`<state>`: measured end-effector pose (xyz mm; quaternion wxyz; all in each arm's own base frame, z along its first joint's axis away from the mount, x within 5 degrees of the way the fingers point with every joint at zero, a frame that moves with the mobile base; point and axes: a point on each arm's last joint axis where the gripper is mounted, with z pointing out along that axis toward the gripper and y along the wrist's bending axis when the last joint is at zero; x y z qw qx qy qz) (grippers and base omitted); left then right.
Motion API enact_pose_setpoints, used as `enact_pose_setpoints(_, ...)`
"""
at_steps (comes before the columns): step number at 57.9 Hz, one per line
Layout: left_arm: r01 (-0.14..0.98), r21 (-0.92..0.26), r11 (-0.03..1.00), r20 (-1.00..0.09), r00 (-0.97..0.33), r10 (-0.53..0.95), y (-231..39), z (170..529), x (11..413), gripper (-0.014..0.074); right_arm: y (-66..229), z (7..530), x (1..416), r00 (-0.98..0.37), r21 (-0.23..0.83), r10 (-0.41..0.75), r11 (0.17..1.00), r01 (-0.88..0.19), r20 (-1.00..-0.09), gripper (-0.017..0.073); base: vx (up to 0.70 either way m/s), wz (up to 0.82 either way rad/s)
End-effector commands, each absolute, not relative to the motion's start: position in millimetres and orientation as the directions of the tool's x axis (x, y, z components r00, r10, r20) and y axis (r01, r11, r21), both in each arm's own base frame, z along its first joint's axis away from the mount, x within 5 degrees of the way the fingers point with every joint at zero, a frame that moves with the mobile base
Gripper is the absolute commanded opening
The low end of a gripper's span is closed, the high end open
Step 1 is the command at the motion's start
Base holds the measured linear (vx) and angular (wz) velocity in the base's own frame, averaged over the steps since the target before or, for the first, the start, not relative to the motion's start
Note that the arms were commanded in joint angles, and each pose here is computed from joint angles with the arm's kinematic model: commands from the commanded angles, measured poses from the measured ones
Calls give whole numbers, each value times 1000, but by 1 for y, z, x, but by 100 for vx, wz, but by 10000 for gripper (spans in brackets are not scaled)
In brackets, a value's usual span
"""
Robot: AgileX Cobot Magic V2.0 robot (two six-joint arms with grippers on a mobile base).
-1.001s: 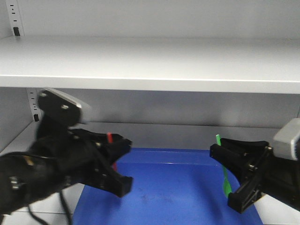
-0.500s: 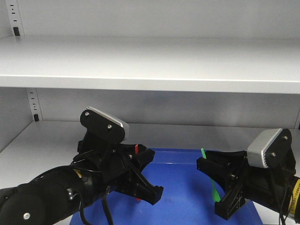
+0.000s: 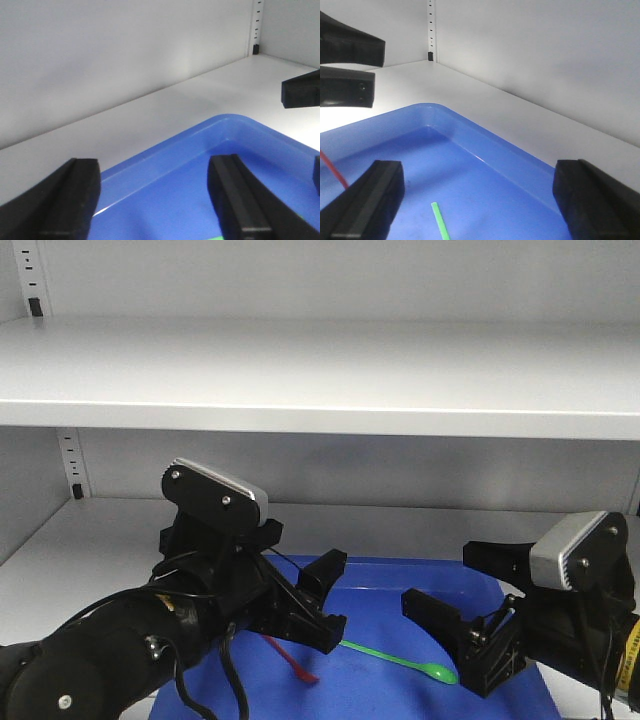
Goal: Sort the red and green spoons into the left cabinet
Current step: 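Extend both grippers over the blue tray with the spoons, then open both grippers to drop the red and green spoons into the tray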
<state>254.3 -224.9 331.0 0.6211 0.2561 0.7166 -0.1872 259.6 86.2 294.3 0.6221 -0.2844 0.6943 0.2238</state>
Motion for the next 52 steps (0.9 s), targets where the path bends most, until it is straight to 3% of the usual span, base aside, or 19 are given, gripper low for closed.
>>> enact_pose_setpoints(1,557,72,827,-997,50,53,-214,371,248,590,86,322,254,42,-74,-62,735,-674,-997,657,0,0)
enact_pose_setpoints(13,561,108,821,-992,120,48,-199,396,231,586,81,332,246,58,-103,-86,769,-630,-995,603,0,0)
enact_pose_setpoints(28,650,108,752,-994,61,90,-194,403,211,537,76,346,233,76,-104,-73,795,-598,-994,459,0,0)
enact_pose_setpoints(36,699,105,708,-991,10,136,-195,398,205,363,70,358,217,57,-92,-73,825,-558,-996,295,0,0)
enact_pose_setpoints(47,751,97,653,-983,-29,179,-192,399,192,-9,64,374,183,52,-120,-109,830,-545,-993,3,0,0)
enact_pose_setpoints(52,762,92,641,-983,-33,180,-189,402,187,-4,62,377,166,35,-121,-122,828,-547,-992,-12,0,0)
